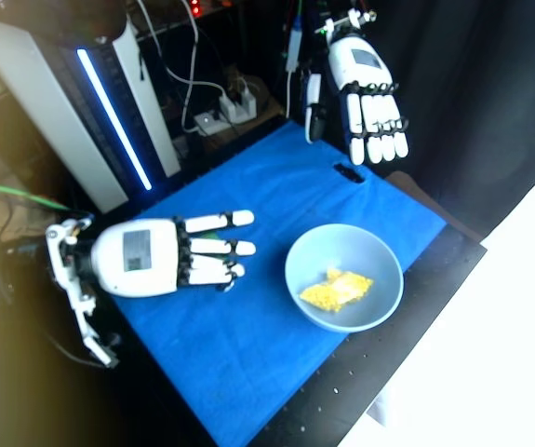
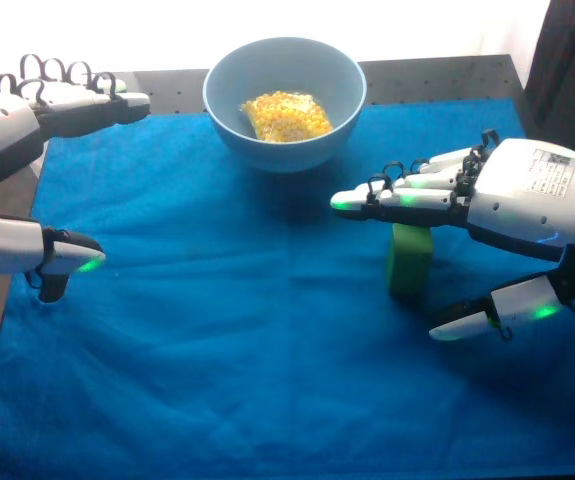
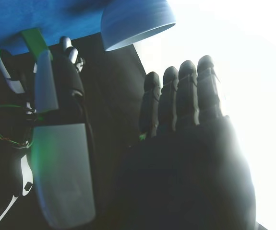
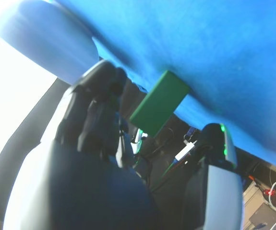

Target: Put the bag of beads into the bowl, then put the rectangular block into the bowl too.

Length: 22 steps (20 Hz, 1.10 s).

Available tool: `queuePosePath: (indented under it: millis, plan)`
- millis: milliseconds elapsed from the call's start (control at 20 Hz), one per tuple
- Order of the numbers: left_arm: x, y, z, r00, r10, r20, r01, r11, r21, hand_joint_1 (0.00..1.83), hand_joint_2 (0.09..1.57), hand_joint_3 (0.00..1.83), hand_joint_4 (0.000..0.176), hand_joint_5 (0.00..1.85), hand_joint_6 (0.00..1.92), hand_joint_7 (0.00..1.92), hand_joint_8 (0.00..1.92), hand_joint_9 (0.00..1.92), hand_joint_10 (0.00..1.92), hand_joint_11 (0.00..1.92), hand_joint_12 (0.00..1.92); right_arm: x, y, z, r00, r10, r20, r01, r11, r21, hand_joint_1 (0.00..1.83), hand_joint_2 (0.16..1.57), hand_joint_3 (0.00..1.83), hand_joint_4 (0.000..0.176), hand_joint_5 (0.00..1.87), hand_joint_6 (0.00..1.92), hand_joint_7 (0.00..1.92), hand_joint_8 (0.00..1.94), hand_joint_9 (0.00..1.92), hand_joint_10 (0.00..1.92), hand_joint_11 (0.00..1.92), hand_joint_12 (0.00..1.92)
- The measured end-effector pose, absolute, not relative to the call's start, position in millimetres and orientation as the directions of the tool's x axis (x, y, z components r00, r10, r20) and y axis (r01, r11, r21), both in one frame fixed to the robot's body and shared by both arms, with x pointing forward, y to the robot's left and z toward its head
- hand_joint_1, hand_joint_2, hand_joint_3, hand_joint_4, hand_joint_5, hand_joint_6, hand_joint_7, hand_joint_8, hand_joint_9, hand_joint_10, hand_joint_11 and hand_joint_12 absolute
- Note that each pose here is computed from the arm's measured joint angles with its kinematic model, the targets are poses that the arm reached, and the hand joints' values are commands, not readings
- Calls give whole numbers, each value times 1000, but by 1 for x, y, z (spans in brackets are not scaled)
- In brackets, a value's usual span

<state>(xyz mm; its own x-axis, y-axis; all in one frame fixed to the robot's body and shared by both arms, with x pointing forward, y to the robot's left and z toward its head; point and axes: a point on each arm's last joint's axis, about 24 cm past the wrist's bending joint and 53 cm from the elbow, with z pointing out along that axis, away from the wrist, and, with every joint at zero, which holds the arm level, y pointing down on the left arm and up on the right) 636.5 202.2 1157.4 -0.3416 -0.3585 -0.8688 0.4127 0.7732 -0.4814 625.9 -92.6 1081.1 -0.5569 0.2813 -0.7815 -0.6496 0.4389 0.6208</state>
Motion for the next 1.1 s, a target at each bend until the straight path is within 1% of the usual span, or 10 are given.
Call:
queuePosePath:
  millis: [100,200,250,450,500,550,700,1000,1050,1100]
  plan:
    - [636,202,1157,-344,-357,-868,412,773,-482,917,1007,0,0,255,3,179,2,120,6,0,544,626,-93,1081,-556,281,-782,-650,440,620,732,947,1,97,199,2,414,8,718,119,428,1372]
    - [636,201,1156,-346,-357,-868,412,773,-482,956,1017,2,3,263,2,167,0,103,1,0,494,627,-93,1081,-556,281,-782,-650,441,620,772,945,0,71,299,5,559,4,603,639,444,1529]
    - [636,201,1155,-347,-358,-867,412,772,-484,956,1026,4,0,256,3,161,1,97,1,0,450,627,-93,1081,-556,281,-782,-650,440,620,762,954,0,63,350,1,615,7,558,775,473,1545]
    - [635,198,1150,-361,-354,-863,409,771,-488,996,1033,3,0,252,2,161,3,85,4,0,345,631,-92,1083,-547,281,-789,-654,445,612,782,991,3,15,512,8,641,0,547,801,449,1490]
    - [635,197,1151,-360,-355,-863,409,771,-488,994,1038,3,0,245,1,147,2,71,3,0,292,633,-90,1088,-542,293,-788,-656,439,614,813,998,1,14,565,8,669,7,562,811,449,1502]
    - [635,197,1151,-360,-356,-862,409,770,-489,996,1037,1,0,250,3,154,3,77,5,0,337,635,-90,1089,-540,300,-786,-655,437,617,826,1004,0,0,622,6,729,24,599,875,513,1517]
    - [636,198,1150,-361,-355,-863,408,772,-488,1013,1040,0,0,262,4,180,4,98,8,0,418,634,-87,1087,-542,300,-785,-657,431,618,838,999,0,0,710,6,856,52,759,967,708,1489]
    - [635,198,1147,-369,-357,-858,403,771,-494,1007,1044,1,0,262,0,189,1,115,7,0,495,646,-94,1089,-533,336,-776,-636,446,630,1049,1021,0,0,919,20,1011,78,802,1113,734,1598]
    - [634,197,1144,-375,-357,-856,400,771,-496,1002,1044,0,0,262,0,185,2,116,6,0,556,647,-93,1088,-534,340,-774,-634,445,633,1094,1059,2,0,1043,653,1054,67,862,1161,775,1643]
    - [634,196,1143,-377,-350,-857,405,770,-493,998,1042,0,0,266,2,185,2,113,4,0,567,647,-93,1089,-534,344,-772,-633,442,636,1214,1101,0,0,1005,741,1027,898,906,1234,813,1710]
